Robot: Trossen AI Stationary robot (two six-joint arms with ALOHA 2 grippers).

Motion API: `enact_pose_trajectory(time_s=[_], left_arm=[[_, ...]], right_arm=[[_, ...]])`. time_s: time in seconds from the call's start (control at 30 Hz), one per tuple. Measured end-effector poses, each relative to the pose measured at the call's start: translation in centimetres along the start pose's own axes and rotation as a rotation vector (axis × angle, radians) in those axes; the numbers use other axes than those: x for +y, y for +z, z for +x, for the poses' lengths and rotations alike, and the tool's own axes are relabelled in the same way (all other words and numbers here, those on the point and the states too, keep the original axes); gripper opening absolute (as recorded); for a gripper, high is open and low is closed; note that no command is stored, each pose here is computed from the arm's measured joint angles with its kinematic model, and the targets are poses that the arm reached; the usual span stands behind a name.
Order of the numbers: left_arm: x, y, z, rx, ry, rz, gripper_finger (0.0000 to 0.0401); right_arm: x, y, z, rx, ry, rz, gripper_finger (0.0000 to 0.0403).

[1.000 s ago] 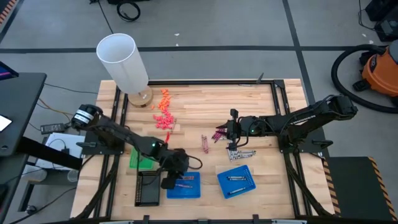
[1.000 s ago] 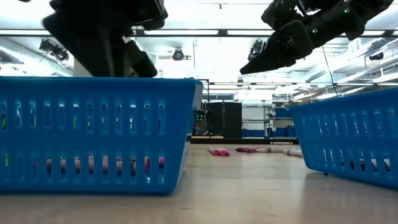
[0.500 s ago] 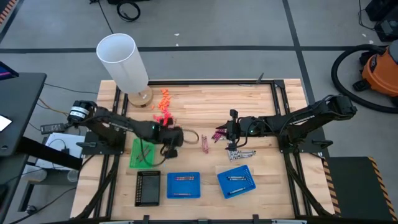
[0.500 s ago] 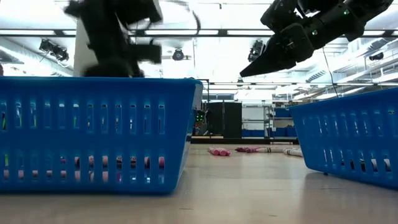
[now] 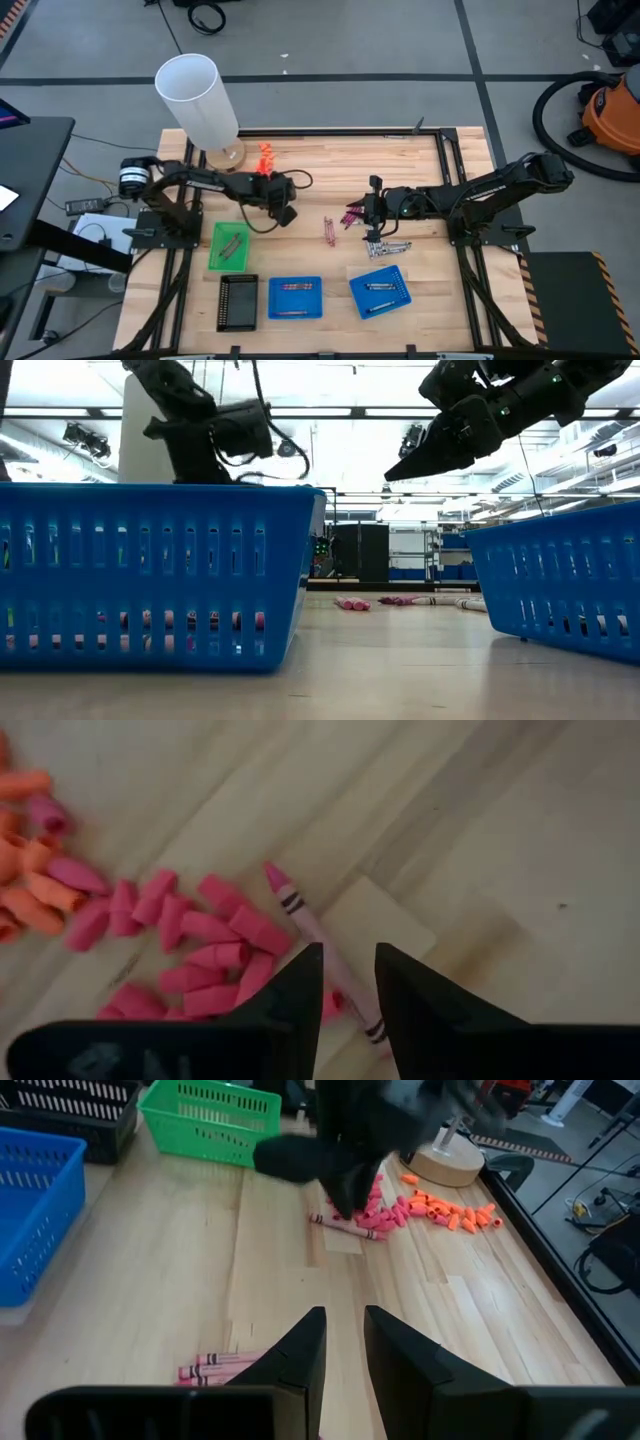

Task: Sort crayons
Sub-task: Put the pink crayon into the left blue basket

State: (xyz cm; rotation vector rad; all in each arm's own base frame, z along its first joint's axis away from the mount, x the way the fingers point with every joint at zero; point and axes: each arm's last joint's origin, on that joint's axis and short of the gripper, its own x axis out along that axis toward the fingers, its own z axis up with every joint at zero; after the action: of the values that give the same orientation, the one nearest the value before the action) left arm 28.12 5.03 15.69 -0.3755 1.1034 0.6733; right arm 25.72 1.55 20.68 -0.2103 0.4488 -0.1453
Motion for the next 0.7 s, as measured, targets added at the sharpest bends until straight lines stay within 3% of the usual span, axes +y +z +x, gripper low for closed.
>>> enact_pose_trajectory(time_s=[0.33, 0.7], left_arm=[[-2.5, 1.9, -0.3, 0.034, 0.082, 0.103, 0.0105], [-0.5, 2.3, 0.2, 0.082, 0.141, -0.015, 0.0105]], right_arm=[[0.0, 0.1, 0.0, -0.012, 0.007, 0.004, 0.0083], [0.0, 0.2, 0.0, -0.023, 0.017, 0.005, 0.0083]])
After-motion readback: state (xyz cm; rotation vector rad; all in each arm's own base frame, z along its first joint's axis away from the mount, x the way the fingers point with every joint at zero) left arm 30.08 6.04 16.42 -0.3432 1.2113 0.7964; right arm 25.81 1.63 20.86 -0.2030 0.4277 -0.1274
